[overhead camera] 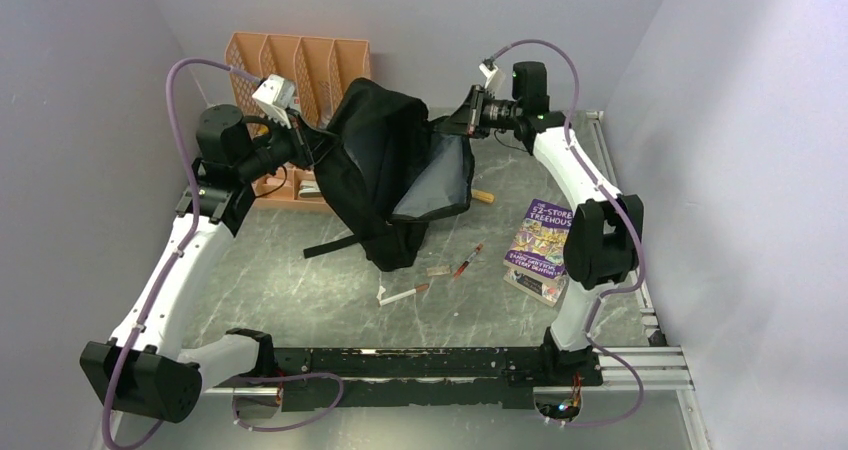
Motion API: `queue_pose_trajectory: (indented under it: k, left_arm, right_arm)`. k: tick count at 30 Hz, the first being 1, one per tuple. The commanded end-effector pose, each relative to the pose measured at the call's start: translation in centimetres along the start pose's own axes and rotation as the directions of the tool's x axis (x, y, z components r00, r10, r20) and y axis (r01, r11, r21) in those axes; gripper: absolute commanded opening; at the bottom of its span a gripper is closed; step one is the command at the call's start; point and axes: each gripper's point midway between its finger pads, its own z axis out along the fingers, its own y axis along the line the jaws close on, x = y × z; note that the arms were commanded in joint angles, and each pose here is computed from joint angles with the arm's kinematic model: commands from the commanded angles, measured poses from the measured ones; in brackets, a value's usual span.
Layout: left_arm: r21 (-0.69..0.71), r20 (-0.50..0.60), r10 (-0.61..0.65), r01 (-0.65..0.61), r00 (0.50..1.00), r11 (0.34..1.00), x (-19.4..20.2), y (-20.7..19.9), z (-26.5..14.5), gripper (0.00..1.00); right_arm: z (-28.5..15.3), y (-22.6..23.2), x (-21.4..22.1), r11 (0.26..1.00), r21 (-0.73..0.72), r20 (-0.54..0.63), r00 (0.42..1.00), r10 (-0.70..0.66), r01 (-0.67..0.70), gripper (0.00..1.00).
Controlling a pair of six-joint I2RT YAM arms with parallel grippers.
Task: Pack the student bag
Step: Unzip the student bag at the center of the board, then place the student bag at the center of the board.
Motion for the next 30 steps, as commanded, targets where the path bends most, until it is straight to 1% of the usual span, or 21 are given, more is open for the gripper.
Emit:
queue_pose_trajectory:
  k: [1, 4, 6, 12, 14, 16, 19, 23, 24, 28, 30]
  left_arm:
    - [-0.111, -0.006, -0.021, 0.02, 1.0, 0.994, 0.6, 1.4, -0.7, 0.05]
    - [-0.245, -0.02, -0.055, 0.048, 0.998, 0.968, 2.0, 3.5, -1.8, 0.05]
    - [-0.321, -0.024, -0.072, 0.06, 0.997, 0.945, 3.0, 4.6, -2.7, 0.07]
    - [-0.486, -0.052, -0.124, 0.084, 0.991, 0.87, 6.6, 7.2, -5.2, 0.09]
    - [-0.512, -0.06, -0.139, 0.089, 0.989, 0.854, 7.6, 7.5, -5.8, 0.11]
    - [-0.518, -0.062, -0.146, 0.093, 0.987, 0.85, 8.1, 7.6, -6.0, 0.12]
    - [-0.528, -0.064, -0.151, 0.094, 0.986, 0.844, 8.4, 7.7, -6.3, 0.13]
    - [-0.537, -0.064, -0.142, 0.086, 0.988, 0.839, 8.2, 7.9, -6.4, 0.14]
    - [-0.535, -0.062, -0.139, 0.085, 0.988, 0.841, 8.0, 7.9, -6.4, 0.14]
    - [-0.52, -0.057, -0.128, 0.08, 0.99, 0.85, 7.4, 7.7, -6.0, 0.14]
    - [-0.505, -0.055, -0.123, 0.079, 0.991, 0.86, 7.2, 7.4, -5.8, 0.14]
  right_arm:
    - [-1.7, 8.3, -1.7, 0.933, -0.359, 0.077, 0.997, -0.012, 0.039, 0.0]
    - [-0.5, 7.8, -0.8, 0.937, -0.35, 0.051, 0.999, 0.008, 0.01, 0.0]
    - [0.4, 7.4, 0.1, 0.941, -0.338, 0.049, 0.999, 0.01, 0.007, 0.01]
    - [2.4, 6.9, 3.2, 0.917, -0.398, 0.045, 0.998, 0.054, -0.032, 0.07]
    - [3.1, 6.3, 4.2, 0.913, -0.404, 0.035, 0.997, 0.065, -0.045, 0.12]
    - [3.9, 5.0, 4.9, 0.926, -0.375, 0.034, 0.997, 0.068, -0.05, 0.2]
    - [4.8, 2.9, 5.4, 0.955, -0.296, 0.046, 0.998, 0.049, -0.034, 0.34]
    - [4.9, 1.2, 5.7, 0.98, -0.198, 0.049, 0.999, 0.012, -0.002, 0.47]
    - [4.7, 1.0, 5.6, 0.985, -0.172, 0.055, 0.998, -0.003, 0.012, 0.52]
    - [3.5, 0.6, 4.6, 0.997, -0.048, 0.082, 0.995, -0.064, 0.068, 0.61]
    - [2.5, -0.1, 3.9, 0.994, 0.067, 0.093, 0.992, -0.09, 0.084, 0.64]
